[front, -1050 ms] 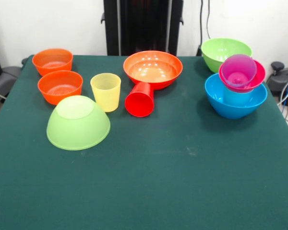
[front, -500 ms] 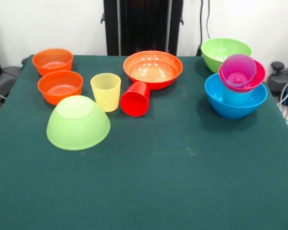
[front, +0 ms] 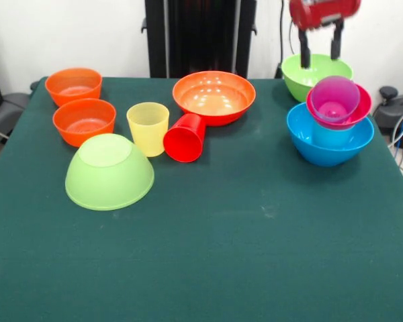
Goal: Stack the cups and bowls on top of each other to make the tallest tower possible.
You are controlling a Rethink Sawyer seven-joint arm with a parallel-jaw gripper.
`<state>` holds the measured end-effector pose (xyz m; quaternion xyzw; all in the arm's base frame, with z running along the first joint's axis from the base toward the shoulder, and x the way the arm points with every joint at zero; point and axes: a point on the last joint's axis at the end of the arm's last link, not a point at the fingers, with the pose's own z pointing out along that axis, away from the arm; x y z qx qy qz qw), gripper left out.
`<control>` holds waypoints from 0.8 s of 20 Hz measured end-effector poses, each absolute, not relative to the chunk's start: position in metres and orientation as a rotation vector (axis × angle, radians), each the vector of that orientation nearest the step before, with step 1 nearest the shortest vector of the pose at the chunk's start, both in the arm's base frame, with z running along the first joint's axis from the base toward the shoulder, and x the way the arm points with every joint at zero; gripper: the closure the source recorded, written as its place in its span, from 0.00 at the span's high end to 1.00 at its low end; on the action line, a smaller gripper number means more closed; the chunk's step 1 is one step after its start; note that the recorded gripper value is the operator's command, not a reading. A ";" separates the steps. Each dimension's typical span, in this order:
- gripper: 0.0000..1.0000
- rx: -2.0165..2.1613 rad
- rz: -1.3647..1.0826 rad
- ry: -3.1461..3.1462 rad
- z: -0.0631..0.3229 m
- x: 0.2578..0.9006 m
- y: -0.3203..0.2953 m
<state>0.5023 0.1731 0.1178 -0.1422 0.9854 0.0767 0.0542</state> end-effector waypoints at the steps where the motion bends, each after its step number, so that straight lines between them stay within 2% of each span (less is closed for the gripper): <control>1: 1.00 -0.425 0.233 2.988 0.111 0.498 0.177; 9: 1.00 -0.287 0.202 3.011 0.035 0.435 0.198; 16: 1.00 -0.274 0.108 3.056 0.003 0.399 0.182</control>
